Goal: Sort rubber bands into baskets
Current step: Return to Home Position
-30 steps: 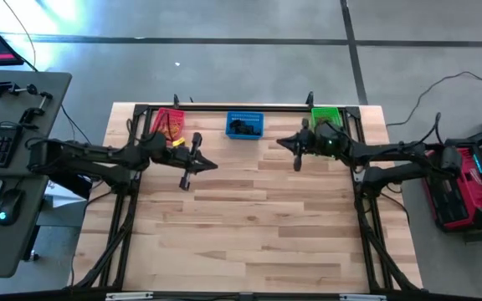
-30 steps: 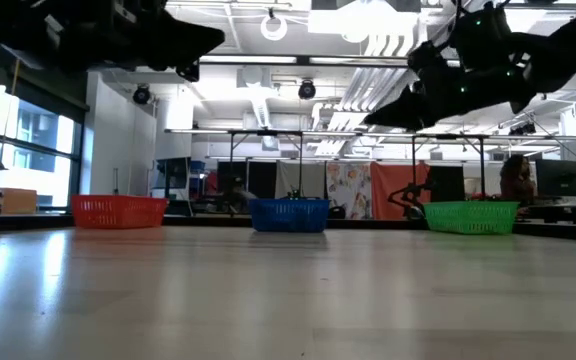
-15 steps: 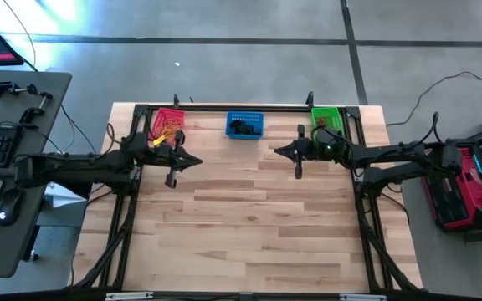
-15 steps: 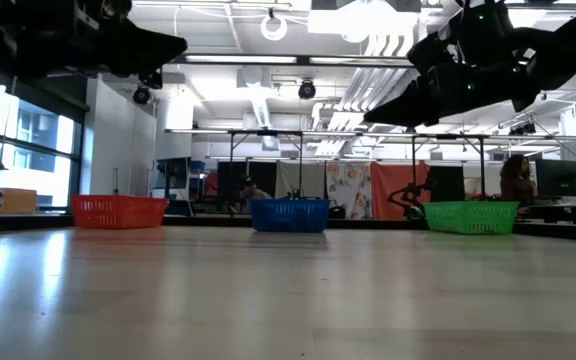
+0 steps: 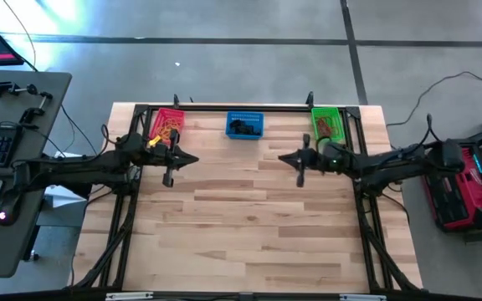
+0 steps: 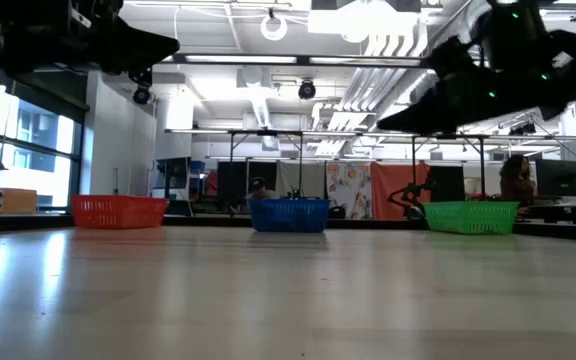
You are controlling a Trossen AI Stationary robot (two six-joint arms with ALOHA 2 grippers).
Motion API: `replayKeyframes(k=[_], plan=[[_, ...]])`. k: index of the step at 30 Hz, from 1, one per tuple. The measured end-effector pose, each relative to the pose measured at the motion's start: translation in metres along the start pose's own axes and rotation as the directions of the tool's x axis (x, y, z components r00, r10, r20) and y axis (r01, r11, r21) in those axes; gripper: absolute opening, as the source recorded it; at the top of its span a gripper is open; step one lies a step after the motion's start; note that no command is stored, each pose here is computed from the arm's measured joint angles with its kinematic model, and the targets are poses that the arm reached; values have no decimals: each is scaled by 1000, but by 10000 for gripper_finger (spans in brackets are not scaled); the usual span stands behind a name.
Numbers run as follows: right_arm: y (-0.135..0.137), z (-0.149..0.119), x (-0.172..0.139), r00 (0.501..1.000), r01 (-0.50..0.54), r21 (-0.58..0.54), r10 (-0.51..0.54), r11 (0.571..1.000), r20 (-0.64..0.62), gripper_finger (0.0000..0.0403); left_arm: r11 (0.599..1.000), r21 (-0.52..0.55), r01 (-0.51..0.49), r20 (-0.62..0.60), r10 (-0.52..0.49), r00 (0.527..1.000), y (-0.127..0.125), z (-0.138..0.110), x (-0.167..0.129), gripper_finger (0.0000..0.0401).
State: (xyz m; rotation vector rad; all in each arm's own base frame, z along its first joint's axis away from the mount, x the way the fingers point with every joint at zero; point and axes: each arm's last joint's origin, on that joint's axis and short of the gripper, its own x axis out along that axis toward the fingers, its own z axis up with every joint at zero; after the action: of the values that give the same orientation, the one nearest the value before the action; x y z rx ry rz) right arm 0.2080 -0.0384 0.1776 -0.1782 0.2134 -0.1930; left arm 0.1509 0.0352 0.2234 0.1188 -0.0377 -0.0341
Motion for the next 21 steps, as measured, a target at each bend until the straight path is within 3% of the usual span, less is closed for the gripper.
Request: replayKeyframes(k=[6, 11, 21], plan=[[-2, -25, -31, 992, -99, 112, 90, 989, 87, 0, 1000, 0, 0, 0, 0, 1000, 0, 0, 0, 0], [-2, -38, -54, 990, -77, 148, 57, 986, 131, 0, 1000, -2, 1, -10, -1, 1000, 0, -1, -1, 0], [2, -39, -68, 998, -2, 144, -7, 990, 61, 0, 999, 16, -32, -43, 32, 999, -5, 3, -20, 0]])
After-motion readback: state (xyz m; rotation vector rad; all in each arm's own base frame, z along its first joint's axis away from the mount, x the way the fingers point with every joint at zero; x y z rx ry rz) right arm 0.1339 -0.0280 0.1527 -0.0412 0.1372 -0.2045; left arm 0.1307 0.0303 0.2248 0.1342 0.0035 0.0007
